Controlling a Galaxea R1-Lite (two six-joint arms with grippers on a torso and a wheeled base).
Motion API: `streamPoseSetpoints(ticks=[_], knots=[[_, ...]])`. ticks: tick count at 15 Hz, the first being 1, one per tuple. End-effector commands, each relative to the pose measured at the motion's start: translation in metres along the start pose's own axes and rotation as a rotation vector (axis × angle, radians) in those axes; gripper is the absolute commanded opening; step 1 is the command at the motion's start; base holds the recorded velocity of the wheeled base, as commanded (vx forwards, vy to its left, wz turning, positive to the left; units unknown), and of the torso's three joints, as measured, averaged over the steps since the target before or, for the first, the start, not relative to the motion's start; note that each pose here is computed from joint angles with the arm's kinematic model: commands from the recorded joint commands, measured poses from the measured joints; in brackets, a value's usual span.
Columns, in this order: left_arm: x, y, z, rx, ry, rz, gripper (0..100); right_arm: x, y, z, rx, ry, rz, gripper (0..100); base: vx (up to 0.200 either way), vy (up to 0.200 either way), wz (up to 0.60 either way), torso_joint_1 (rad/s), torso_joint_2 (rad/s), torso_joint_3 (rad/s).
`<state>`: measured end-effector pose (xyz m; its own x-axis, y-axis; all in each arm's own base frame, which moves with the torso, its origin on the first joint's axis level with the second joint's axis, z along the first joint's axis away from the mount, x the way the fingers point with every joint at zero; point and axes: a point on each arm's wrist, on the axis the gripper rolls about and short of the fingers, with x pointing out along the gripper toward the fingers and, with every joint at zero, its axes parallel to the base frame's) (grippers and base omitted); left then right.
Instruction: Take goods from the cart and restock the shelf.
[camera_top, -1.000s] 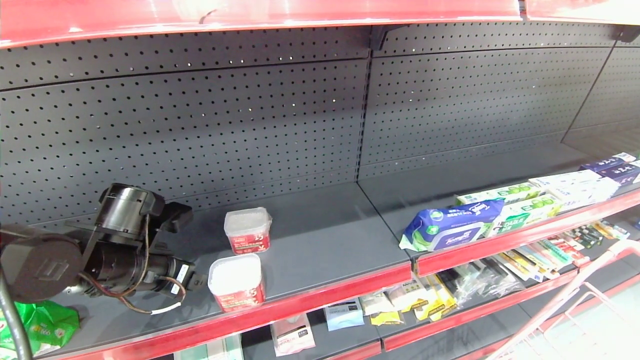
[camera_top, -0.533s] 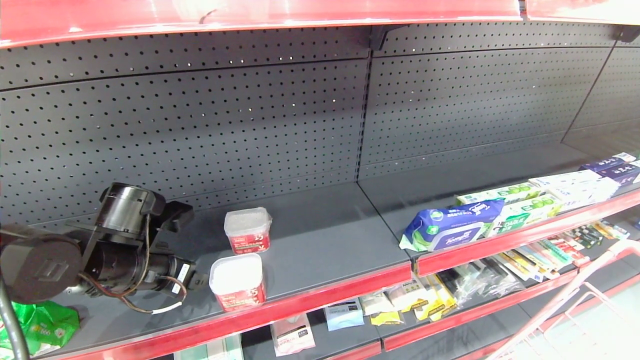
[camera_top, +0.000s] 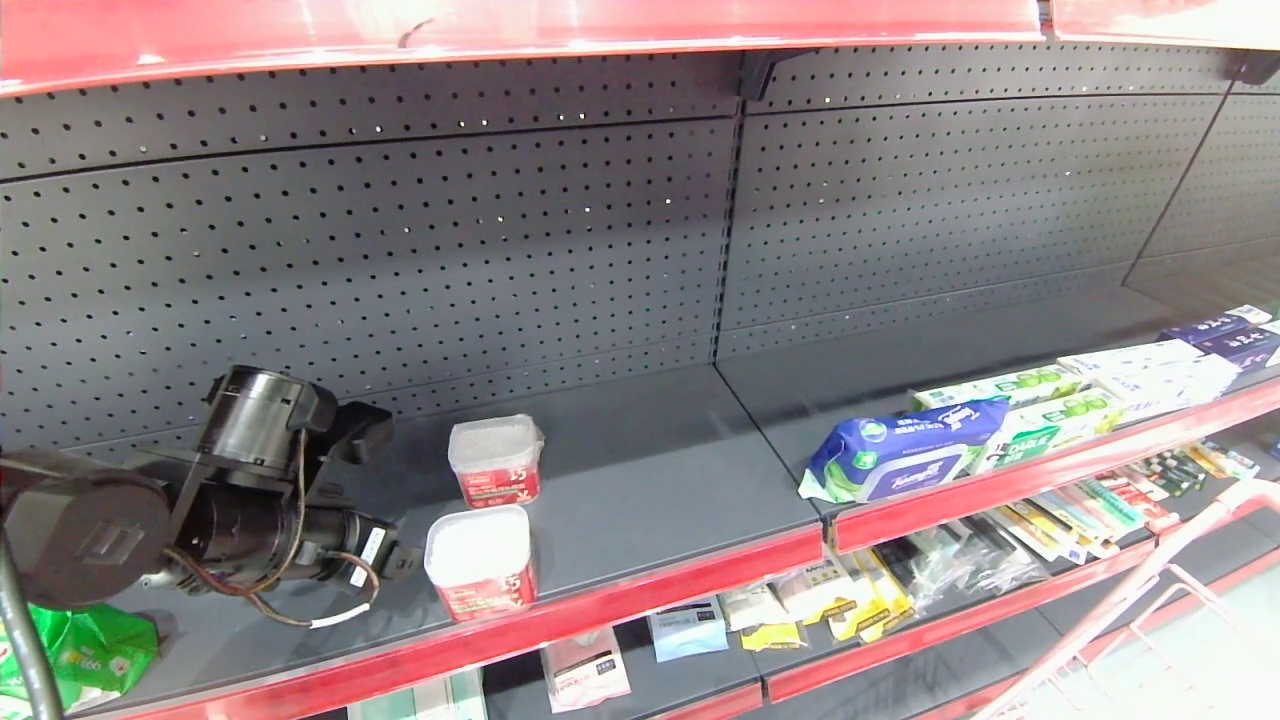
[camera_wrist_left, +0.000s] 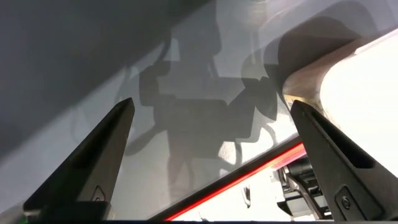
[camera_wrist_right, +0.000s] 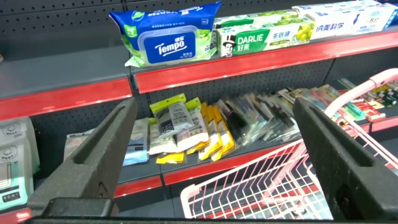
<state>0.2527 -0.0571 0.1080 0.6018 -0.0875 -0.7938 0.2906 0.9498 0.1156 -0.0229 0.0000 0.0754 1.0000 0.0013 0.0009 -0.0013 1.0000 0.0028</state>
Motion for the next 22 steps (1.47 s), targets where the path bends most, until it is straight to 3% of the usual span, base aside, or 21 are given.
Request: streamPoseSetpoints(ticks=[1, 7, 16, 19, 21, 22], knots=[[0.001, 0.000, 0.000, 0.000, 0.002, 0.000, 100, 0.000, 0.000, 0.000, 0.000, 0.001, 0.000, 100, 0.000, 0.000, 0.00, 0.000, 0.00, 0.000], [0.001, -0.005, 0.000, 0.016, 0.001, -0.012, 100, 0.000, 0.000, 0.000, 0.000, 0.001, 0.002, 100, 0.000, 0.000, 0.00, 0.000, 0.00, 0.000], [0.000, -0.005, -0.001, 0.016, 0.001, -0.010, 100, 0.000, 0.000, 0.000, 0.000, 0.001, 0.002, 100, 0.000, 0.000, 0.00, 0.000, 0.00, 0.000], [-0.001, -0.004, 0.001, 0.011, -0.022, -0.001, 100, 0.000, 0.000, 0.000, 0.000, 0.001, 0.002, 100, 0.000, 0.000, 0.00, 0.000, 0.00, 0.000], [-0.004, 0.002, 0.004, -0.009, -0.056, 0.021, 100, 0.000, 0.000, 0.000, 0.000, 0.001, 0.000, 100, 0.000, 0.000, 0.00, 0.000, 0.00, 0.000], [-0.020, 0.019, 0.005, -0.057, -0.110, 0.061, 100, 0.000, 0.000, 0.000, 0.000, 0.002, 0.000, 100, 0.000, 0.000, 0.00, 0.000, 0.00, 0.000]])
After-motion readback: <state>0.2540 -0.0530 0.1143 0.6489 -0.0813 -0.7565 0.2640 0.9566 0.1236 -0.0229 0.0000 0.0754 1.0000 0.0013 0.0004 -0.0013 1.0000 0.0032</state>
